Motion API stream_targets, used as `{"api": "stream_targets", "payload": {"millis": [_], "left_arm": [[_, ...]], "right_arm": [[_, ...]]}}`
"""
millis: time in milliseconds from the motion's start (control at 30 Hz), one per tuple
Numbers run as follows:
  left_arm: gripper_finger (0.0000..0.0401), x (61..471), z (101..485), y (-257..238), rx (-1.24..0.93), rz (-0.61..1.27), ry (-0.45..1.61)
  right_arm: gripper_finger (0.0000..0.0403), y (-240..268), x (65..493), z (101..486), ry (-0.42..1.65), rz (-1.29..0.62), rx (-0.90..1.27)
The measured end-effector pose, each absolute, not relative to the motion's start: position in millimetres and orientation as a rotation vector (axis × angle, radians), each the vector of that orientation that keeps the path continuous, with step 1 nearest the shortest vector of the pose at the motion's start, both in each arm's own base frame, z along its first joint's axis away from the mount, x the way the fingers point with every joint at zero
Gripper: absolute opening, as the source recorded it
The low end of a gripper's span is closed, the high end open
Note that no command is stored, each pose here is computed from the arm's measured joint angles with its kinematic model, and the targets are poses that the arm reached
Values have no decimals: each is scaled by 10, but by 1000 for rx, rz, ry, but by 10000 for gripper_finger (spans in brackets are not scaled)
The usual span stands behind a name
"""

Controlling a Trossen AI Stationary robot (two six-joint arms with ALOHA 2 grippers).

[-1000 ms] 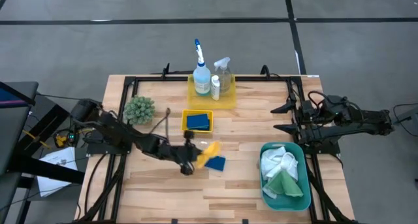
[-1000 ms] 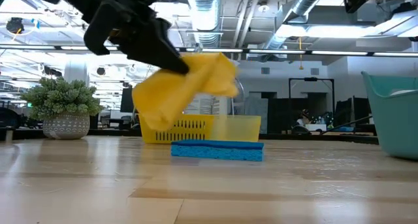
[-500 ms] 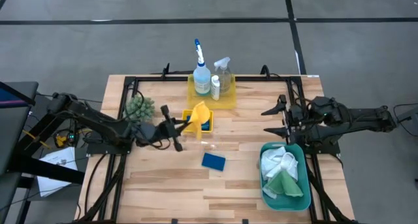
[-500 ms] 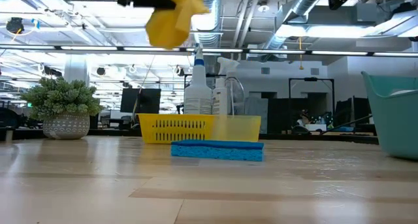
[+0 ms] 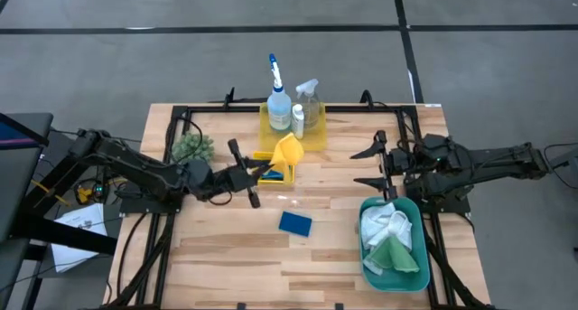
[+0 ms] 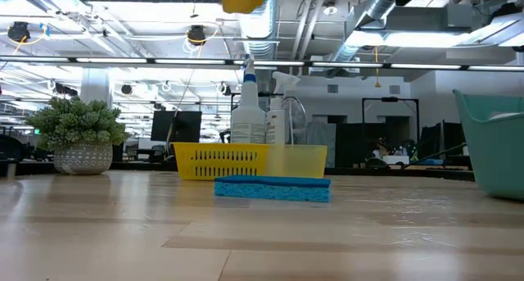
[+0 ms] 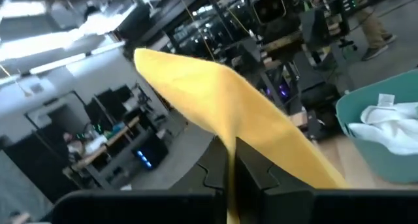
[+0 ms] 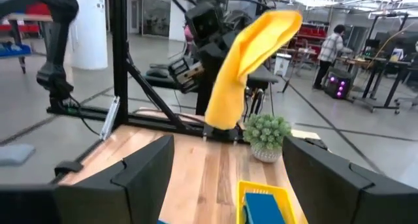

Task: Pick & Place Kitchen Items
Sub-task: Put the yellow cloth into the green bin

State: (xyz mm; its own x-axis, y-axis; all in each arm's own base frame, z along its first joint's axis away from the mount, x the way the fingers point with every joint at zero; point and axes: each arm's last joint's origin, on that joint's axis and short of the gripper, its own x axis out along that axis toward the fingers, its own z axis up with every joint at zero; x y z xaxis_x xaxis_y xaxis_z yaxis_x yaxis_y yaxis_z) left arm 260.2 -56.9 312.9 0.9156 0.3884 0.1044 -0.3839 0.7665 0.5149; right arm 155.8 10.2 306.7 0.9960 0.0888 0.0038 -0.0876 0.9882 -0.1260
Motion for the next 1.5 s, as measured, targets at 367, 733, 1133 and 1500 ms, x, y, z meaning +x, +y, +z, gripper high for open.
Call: {"api": "stream_targets", "payload": {"millis": [367,733,1133,1500], "left_arm": [[2,3011,2933,-739,692,239,-161],[2,3330,2813,-790,781,242,-105],[2,3352,2812,-694,724,260,-102],[2,3385,2809,-608,623,125,-158]], "right_arm": [[277,153,1818,3041,-66,208,-138],[277,205,1942,3014,-94,314,-114],[277,253,1934,3050,-128,304,-100],[277,259,2084,2986,-132,274,-98]]}}
